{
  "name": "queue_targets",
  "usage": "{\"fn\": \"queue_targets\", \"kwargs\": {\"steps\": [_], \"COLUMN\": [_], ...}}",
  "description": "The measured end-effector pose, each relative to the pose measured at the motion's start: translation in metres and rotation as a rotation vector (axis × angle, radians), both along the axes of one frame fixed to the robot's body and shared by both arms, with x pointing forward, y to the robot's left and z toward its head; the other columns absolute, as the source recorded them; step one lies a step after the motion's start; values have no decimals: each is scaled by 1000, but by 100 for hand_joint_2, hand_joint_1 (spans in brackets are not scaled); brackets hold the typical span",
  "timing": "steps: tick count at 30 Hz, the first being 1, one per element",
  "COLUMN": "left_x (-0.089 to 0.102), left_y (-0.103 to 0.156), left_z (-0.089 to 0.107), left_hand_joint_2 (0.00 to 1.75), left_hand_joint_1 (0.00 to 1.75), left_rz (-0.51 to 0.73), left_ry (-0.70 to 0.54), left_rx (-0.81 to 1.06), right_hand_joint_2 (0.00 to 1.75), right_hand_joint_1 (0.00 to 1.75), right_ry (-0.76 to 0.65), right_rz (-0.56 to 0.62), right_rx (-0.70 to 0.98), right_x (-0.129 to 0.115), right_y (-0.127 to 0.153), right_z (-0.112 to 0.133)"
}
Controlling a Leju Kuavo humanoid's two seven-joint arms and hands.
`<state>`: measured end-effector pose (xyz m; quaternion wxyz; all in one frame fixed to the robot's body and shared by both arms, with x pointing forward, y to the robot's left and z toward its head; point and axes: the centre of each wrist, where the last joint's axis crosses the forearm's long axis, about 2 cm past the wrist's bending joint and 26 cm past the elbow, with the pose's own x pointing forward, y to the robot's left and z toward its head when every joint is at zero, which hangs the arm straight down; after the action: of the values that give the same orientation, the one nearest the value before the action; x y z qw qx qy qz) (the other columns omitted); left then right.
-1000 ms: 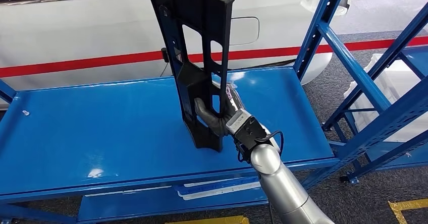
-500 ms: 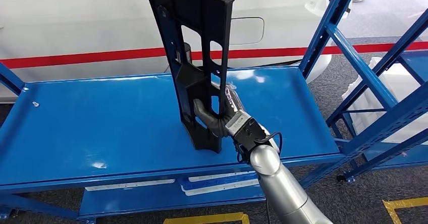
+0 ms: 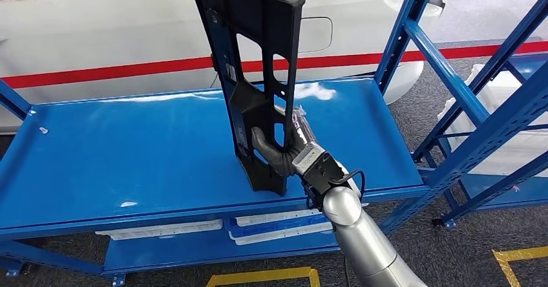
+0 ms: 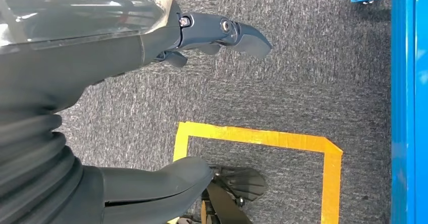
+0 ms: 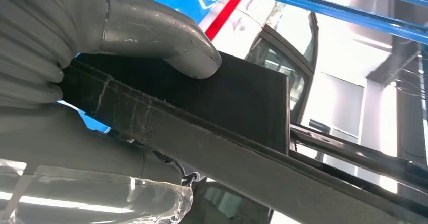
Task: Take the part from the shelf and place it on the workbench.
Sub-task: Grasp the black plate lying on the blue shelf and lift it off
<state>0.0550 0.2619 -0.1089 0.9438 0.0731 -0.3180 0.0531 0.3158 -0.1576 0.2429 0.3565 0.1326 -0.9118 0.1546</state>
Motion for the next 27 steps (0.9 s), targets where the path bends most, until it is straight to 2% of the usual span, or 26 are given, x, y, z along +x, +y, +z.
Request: {"fn": "queue_targets", "kwargs": {"steps": [27], "left_x": [-1], "left_y": [1], "left_z": [0], "left_hand_joint_2": [175], "left_hand_joint_1": [0], "left_rz": [27], "left_ry": [6], "left_rx": [3], "right_hand_joint_2": [175], "right_hand_joint_1": [175], "right_ry": [10], "right_rz": [1], "right_rx": [5], "right_x": [-1], "right_y": [0], "right_z": [-1]}}
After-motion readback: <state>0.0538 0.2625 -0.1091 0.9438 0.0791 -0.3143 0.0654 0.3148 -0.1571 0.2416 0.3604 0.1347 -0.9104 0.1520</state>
